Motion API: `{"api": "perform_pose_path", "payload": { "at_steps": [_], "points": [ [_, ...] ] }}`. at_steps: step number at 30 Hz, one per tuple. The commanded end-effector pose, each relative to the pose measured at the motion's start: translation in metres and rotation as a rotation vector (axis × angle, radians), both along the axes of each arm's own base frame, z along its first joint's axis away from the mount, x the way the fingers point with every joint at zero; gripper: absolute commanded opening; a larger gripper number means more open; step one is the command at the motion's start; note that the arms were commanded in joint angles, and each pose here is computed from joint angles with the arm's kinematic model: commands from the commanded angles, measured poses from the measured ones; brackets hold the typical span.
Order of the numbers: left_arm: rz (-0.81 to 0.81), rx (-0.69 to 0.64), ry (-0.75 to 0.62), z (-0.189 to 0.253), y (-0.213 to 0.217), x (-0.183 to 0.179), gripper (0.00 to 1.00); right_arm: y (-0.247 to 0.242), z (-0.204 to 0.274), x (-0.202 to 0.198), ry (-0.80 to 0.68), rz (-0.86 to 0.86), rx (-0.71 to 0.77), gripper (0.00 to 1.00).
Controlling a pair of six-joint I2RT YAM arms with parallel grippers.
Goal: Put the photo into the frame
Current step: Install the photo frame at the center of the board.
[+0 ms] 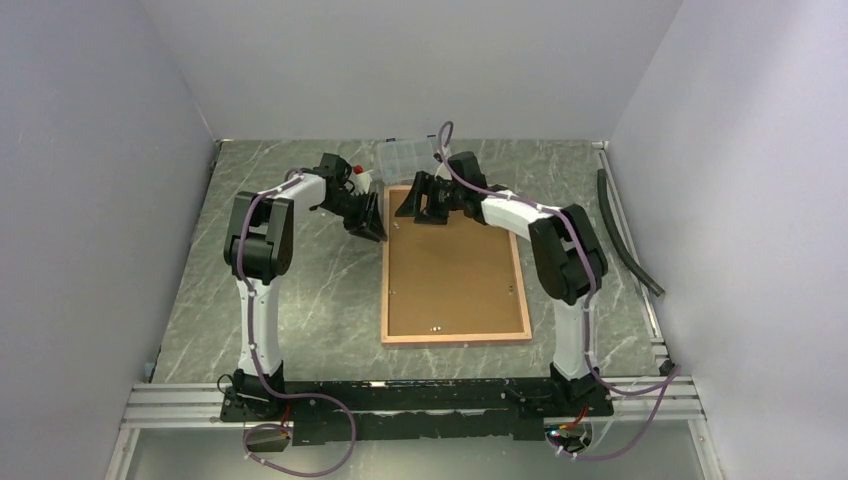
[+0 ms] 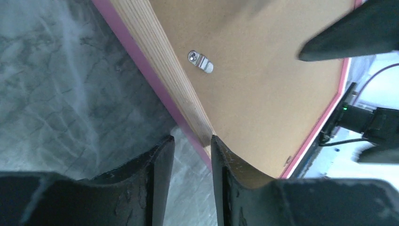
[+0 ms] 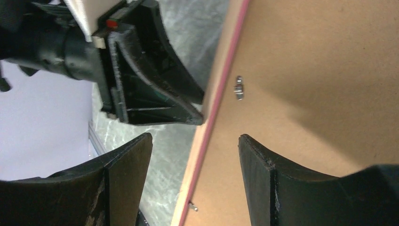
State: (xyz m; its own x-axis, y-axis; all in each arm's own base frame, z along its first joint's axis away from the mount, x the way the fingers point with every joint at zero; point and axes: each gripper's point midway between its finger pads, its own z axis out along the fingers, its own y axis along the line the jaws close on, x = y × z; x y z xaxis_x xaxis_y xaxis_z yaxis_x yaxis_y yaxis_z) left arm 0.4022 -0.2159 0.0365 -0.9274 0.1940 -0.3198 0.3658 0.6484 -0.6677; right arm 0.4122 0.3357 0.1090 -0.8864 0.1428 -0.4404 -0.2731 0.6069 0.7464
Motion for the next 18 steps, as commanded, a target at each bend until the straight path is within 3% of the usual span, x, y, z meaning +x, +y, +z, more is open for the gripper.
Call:
{"api": "perform_pose_path", "payload": {
  "at_steps": [1, 9, 18],
  "points": [
    [0.037, 0.009, -0.009, -0.005, 0.001, 0.013, 0.4, 0.006, -0.003, 0.019, -0.023, 0.013, 0.005, 0.71],
    [0.036, -0.017, 0.03, -0.018, -0.001, 0.01, 0.27, 0.019, -0.022, 0.036, -0.007, 0.017, 0.029, 0.68],
    [0.041, -0.028, 0.048, -0.022, -0.001, 0.004, 0.21, 0.033, -0.046, 0.037, 0.032, 0.028, 0.024, 0.66]
  ]
}}
